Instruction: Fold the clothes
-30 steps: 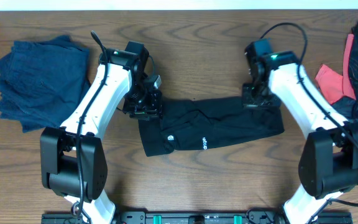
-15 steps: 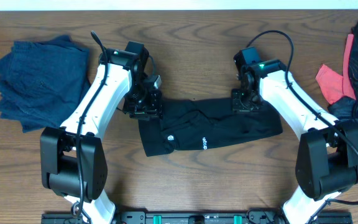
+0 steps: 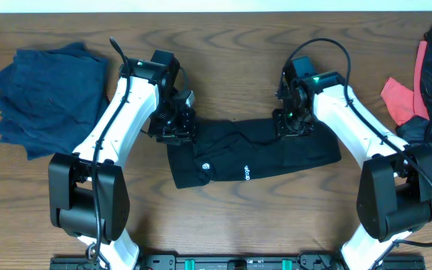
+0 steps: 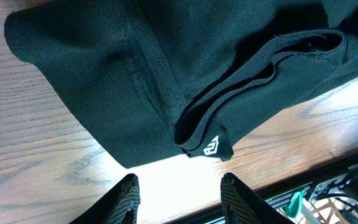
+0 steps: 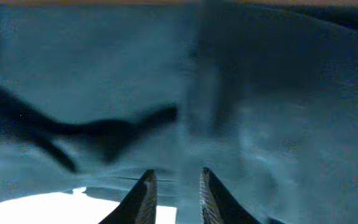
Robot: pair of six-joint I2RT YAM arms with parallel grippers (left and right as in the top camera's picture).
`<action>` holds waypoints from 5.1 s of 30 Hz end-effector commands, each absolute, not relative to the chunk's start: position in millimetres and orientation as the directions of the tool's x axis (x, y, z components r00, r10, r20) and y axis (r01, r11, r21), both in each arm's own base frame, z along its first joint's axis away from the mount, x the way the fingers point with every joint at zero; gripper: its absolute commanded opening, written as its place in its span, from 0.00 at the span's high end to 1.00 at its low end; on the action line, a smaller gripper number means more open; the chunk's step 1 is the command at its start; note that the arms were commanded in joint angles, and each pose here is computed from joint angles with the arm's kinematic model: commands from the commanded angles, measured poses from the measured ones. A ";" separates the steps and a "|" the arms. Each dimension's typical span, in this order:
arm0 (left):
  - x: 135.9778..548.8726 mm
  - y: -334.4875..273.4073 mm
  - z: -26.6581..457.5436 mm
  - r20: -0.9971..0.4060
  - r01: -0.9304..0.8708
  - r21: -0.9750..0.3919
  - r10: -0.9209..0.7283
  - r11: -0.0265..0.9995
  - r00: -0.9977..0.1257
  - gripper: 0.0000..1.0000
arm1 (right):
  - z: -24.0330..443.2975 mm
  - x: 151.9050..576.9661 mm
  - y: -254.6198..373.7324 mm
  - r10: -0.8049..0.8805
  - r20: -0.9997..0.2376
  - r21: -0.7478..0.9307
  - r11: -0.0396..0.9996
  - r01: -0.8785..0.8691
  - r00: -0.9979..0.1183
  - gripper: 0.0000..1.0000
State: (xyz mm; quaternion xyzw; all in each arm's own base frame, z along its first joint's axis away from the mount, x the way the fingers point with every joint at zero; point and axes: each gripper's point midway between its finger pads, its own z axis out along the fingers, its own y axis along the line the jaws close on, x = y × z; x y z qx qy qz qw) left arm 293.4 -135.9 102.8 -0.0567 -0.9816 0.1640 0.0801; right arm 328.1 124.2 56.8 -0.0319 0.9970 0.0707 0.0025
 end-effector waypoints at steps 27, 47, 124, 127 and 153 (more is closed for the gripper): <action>268.1 -154.5 14.4 0.089 0.087 -0.455 0.143 0.886 -0.986 0.16 | 111.8 338.3 32.7 0.233 -0.158 0.022 0.972 0.233 -0.959 0.65; 281.6 -126.9 18.0 0.087 0.026 -0.366 0.062 0.930 -0.994 0.94 | 111.1 333.5 29.9 0.231 -0.142 0.006 0.973 0.232 -0.963 0.66; 354.1 -116.3 215.3 -0.468 0.052 -0.070 0.013 0.996 -0.884 0.34 | 123.1 351.6 105.1 -0.010 -0.218 0.292 0.954 -0.075 -0.976 0.51; 359.0 -100.0 209.7 -0.427 -0.013 -0.159 -0.081 0.987 -0.901 0.34 | 129.9 362.2 137.9 -0.074 -0.299 0.319 0.932 -0.172 -0.952 0.51; 366.0 -183.1 77.9 -0.169 0.328 -0.480 0.281 0.814 -0.945 0.33 | 41.1 356.8 105.0 0.049 -0.099 0.012 0.999 0.049 -0.994 0.66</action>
